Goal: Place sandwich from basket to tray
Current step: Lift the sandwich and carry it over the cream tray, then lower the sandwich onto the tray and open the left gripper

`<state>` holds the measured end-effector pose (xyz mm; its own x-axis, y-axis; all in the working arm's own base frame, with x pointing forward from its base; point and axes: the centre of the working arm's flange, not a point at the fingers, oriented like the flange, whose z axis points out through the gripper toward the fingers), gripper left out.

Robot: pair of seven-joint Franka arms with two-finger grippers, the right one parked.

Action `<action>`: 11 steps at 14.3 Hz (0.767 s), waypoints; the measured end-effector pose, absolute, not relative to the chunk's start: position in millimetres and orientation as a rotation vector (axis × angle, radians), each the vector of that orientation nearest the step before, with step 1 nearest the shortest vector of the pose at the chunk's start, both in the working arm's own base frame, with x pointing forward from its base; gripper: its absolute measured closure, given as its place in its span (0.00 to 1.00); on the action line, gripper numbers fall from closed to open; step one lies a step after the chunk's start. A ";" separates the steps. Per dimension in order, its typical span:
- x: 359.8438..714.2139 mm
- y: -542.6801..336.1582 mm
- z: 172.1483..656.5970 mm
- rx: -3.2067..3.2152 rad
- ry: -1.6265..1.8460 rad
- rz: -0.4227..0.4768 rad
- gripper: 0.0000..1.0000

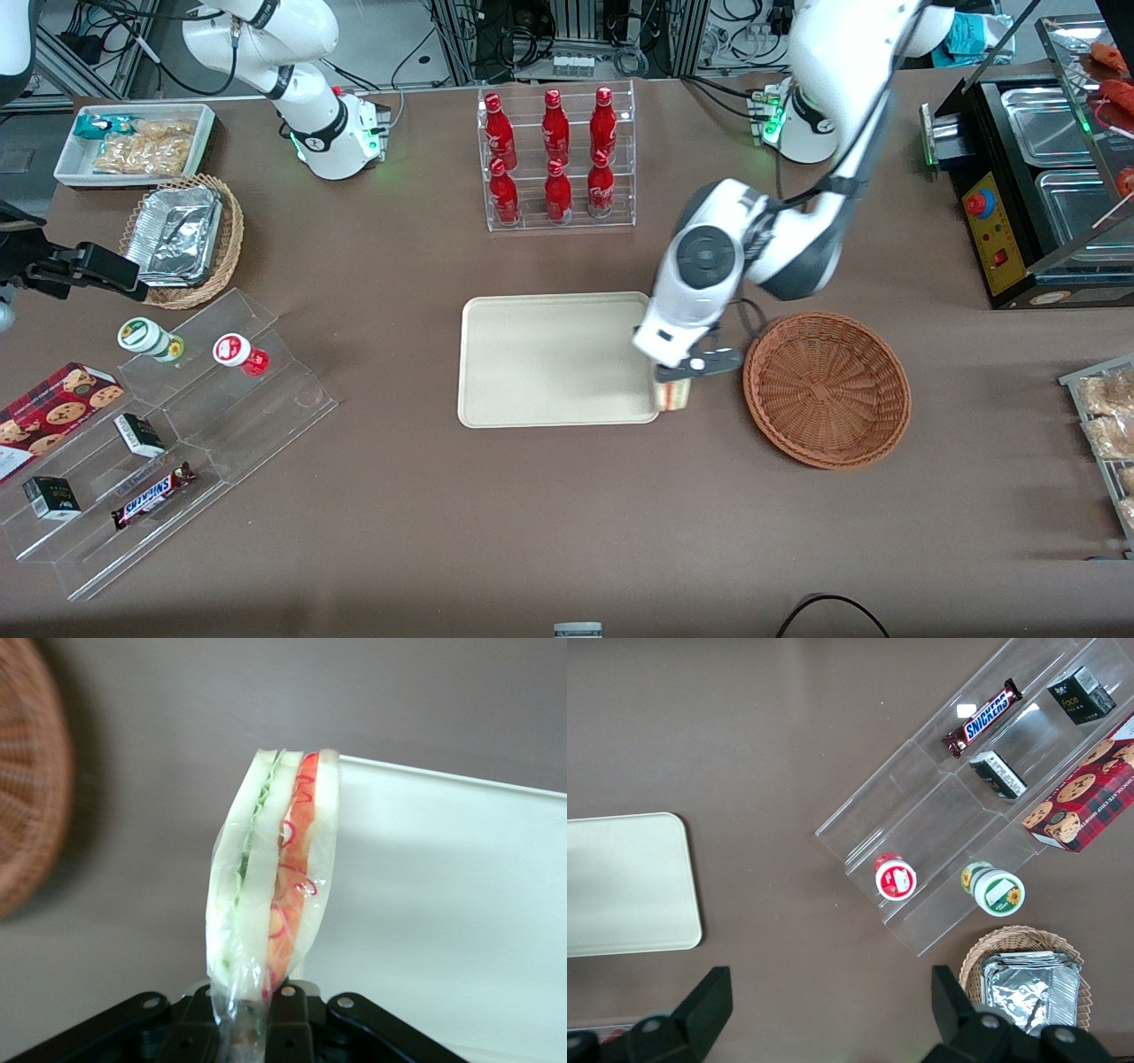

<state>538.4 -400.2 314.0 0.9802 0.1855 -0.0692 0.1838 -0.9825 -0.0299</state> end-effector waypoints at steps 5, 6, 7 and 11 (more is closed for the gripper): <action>504.4 -491.4 278.2 -3.134 -0.302 0.089 0.86; 496.0 -505.2 270.8 -3.148 -0.299 0.076 0.86; 487.9 -517.4 262.6 -3.159 -0.304 0.064 0.86; 466.9 -545.8 238.7 -3.175 -0.296 0.055 0.86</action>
